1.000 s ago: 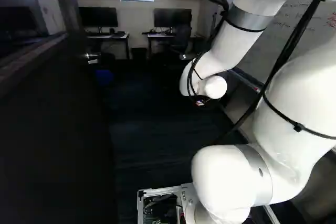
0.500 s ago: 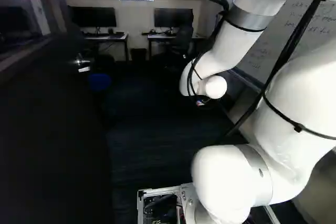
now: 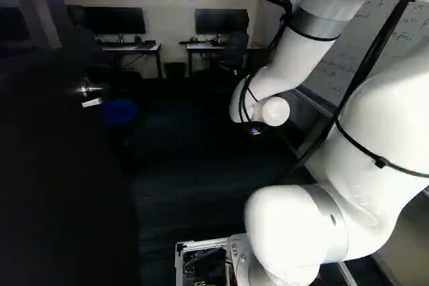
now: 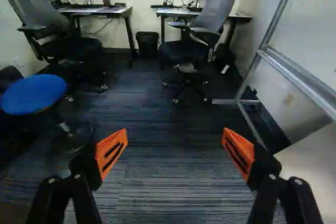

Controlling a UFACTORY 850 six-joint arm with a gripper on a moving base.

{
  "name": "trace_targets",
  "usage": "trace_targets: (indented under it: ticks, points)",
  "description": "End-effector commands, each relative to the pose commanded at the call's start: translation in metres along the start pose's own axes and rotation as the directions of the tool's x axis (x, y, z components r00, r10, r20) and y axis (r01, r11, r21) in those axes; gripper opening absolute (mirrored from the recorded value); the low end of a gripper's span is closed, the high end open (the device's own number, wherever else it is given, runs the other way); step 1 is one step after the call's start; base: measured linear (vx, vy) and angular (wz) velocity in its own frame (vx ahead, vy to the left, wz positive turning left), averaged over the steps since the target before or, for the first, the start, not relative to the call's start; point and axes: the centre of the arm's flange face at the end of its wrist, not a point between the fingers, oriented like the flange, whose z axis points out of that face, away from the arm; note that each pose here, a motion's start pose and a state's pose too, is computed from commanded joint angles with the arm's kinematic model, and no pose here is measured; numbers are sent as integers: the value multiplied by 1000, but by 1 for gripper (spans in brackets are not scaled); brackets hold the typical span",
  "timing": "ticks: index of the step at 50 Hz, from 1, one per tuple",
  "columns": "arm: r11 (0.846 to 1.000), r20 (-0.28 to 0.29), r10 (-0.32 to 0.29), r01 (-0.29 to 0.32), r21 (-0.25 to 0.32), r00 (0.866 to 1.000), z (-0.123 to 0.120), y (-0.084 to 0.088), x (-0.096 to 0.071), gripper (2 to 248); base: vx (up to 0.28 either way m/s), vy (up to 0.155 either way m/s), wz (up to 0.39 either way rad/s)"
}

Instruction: Open the door and move inside

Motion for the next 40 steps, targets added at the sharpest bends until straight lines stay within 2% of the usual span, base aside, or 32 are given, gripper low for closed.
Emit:
trace_targets:
  ticks: [40]
  points:
    - [1000,0,0,0,0,1000,0,0,0,247,215,4,-27]
